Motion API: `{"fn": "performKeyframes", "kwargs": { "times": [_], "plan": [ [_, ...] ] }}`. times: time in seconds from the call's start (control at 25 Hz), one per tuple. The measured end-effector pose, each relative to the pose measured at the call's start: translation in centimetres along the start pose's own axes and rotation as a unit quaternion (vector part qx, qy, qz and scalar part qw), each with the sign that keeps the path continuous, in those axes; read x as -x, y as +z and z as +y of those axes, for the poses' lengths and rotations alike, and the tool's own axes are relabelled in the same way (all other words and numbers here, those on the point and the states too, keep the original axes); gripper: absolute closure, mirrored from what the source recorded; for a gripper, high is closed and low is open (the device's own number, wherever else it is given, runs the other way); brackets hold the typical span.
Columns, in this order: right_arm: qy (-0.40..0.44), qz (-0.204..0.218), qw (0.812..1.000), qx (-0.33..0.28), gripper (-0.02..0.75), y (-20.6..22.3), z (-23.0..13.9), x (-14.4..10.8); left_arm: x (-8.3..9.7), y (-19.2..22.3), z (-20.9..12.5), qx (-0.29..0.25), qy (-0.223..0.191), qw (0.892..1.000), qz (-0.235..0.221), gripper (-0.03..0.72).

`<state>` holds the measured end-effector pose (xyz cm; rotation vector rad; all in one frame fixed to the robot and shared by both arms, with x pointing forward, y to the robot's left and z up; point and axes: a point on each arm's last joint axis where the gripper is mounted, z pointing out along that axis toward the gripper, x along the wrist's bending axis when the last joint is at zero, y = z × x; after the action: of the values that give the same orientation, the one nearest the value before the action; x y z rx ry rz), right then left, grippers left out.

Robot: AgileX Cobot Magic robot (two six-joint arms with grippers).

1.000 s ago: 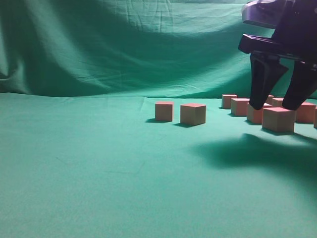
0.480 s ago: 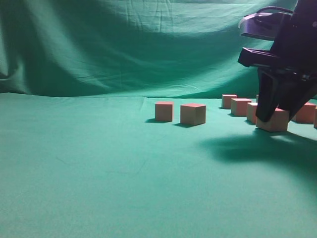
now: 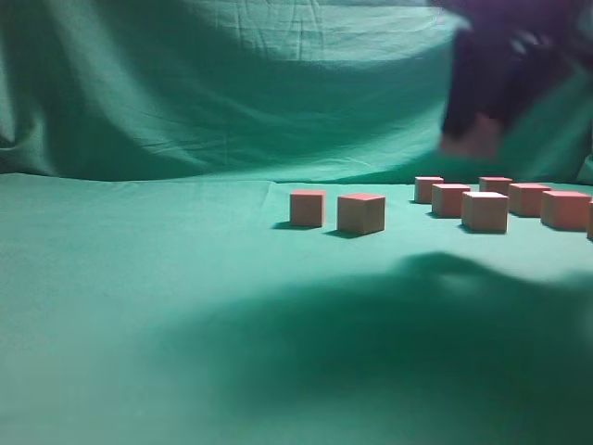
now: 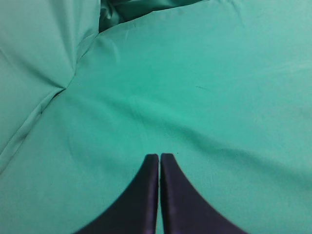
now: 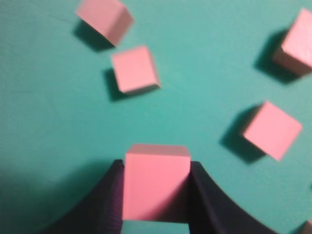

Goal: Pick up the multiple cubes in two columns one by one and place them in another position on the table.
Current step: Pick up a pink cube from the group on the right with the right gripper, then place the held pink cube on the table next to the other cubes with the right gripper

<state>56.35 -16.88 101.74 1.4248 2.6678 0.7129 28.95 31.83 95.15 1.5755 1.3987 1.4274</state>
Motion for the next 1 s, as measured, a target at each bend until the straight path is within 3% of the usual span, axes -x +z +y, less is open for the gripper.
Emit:
{"fn": "performKeyframes", "kwargs": {
  "times": [0.24, 0.48, 0.8, 1.0],
  "plan": [
    [-0.151, 0.015, 0.988, 0.038, 0.477, -3.3, 6.6, -5.6, 0.0, 0.0, 0.0, 0.0, 0.0, 1.0, 0.0, 0.688],
    [-0.297, 0.001, 0.955, -0.007, 0.477, 0.5, 10.7, -9.2, 0.0, 0.0, 0.0, 0.0, 0.0, 1.0, 0.0, 0.688],
    [-0.488, 0.018, 0.872, -0.029, 0.477, 6.9, 11.5, -10.2, 0.0, 0.0, 0.0, 0.0, 0.0, 1.0, 0.0, 0.688],
    [-0.53, 0.008, 0.848, -0.016, 0.477, 8.9, 11.8, -9.8, 0.0, 0.0, 0.0, 0.0, 0.0, 1.0, 0.0, 0.688]
  ]
}}
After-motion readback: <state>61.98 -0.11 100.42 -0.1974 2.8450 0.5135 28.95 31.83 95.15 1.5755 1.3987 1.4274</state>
